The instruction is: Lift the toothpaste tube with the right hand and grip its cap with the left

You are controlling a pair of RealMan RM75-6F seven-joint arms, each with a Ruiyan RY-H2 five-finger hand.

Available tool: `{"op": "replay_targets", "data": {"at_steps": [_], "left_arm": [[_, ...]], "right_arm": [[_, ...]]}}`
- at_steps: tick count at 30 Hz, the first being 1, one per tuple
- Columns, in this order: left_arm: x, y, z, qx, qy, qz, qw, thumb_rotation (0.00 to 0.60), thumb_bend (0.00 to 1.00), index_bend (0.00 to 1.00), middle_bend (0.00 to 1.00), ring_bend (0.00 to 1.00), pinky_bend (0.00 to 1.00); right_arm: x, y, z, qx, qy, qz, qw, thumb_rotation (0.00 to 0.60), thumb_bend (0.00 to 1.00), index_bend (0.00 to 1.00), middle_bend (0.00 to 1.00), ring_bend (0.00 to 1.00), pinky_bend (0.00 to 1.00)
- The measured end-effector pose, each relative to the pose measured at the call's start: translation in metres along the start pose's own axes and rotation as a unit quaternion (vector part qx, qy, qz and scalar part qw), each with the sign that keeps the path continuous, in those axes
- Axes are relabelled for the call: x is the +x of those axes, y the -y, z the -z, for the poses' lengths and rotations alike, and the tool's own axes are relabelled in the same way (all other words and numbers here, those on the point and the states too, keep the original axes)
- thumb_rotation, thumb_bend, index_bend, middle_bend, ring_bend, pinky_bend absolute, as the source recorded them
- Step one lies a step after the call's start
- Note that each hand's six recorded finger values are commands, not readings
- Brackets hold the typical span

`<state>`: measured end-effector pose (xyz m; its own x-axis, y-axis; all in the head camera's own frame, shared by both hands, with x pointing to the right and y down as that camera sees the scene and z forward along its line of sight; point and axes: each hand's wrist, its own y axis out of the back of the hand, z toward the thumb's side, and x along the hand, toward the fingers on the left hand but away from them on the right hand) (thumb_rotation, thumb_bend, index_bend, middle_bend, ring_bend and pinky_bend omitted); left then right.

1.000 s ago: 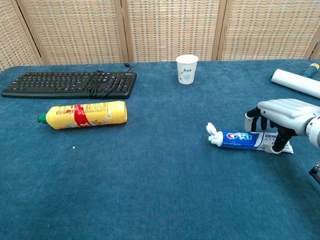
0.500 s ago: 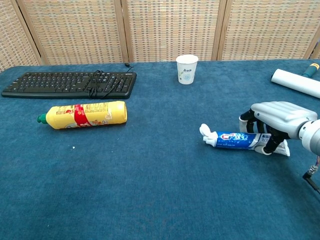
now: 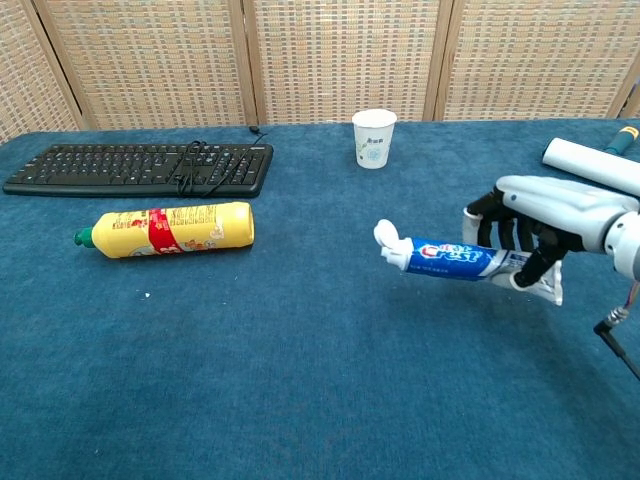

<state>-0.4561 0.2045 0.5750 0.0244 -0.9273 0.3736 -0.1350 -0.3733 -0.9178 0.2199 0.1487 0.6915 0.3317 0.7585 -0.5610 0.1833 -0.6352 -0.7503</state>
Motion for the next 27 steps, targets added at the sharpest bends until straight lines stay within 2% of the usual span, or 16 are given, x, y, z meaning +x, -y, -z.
{"op": "replay_targets", "data": {"at_steps": [2,7,9,11,14,17,21,24,27], "left_arm": [[0.003,-0.001,-0.003,-0.006,0.006,0.001,1.0,0.6,0.0,0.0,0.0,0.0,0.0],[0.026,-0.008,-0.03,-0.036,0.059,0.004,0.9976,0.585,0.0,0.0,0.0,0.0,0.0],[0.035,-0.013,-0.043,-0.054,0.083,-0.001,0.9951,0.516,0.0,0.0,0.0,0.0,0.0],[0.042,-0.016,-0.054,-0.072,0.101,-0.005,0.9923,0.386,0.0,0.0,0.0,0.0,0.0],[0.053,-0.019,-0.073,-0.107,0.128,-0.009,0.9858,0.255,0.0,0.0,0.0,0.0,0.0],[0.065,-0.022,-0.097,-0.16,0.157,-0.014,0.9744,0.184,0.0,0.0,0.0,0.0,0.0],[0.089,-0.022,-0.146,-0.257,0.192,-0.02,0.9468,0.168,0.0,0.0,0.0,0.0,0.0],[0.102,-0.017,-0.174,-0.309,0.203,-0.014,0.929,0.164,0.0,0.0,0.0,0.0,0.0],[0.114,-0.011,-0.196,-0.346,0.207,-0.001,0.9149,0.162,0.0,0.0,0.0,0.0,0.0]], "right_arm": [[-0.002,-0.008,-0.007,-0.004,-0.006,0.002,1.0,0.6,0.89,0.72,0.71,0.67,0.63],[-0.012,-0.031,-0.027,-0.004,-0.017,0.007,0.9998,0.6,0.89,0.72,0.71,0.67,0.63],[-0.017,-0.039,-0.035,-0.003,-0.016,0.006,0.9999,0.6,0.89,0.73,0.71,0.67,0.63],[-0.024,-0.045,-0.043,-0.002,-0.016,0.003,0.9999,0.6,0.89,0.73,0.71,0.67,0.63],[-0.032,-0.053,-0.057,-0.002,-0.017,-0.003,0.9999,0.6,0.89,0.73,0.71,0.67,0.63],[-0.042,-0.06,-0.074,-0.004,-0.02,-0.009,0.9998,0.6,0.89,0.73,0.71,0.67,0.63],[-0.057,-0.066,-0.098,-0.01,-0.02,-0.021,0.9995,0.6,0.89,0.73,0.71,0.67,0.63],[-0.067,-0.07,-0.114,-0.018,-0.017,-0.031,0.9992,0.6,0.89,0.73,0.71,0.67,0.63],[-0.076,-0.073,-0.132,-0.018,-0.019,-0.037,0.999,0.6,0.89,0.73,0.71,0.67,0.63]]}}
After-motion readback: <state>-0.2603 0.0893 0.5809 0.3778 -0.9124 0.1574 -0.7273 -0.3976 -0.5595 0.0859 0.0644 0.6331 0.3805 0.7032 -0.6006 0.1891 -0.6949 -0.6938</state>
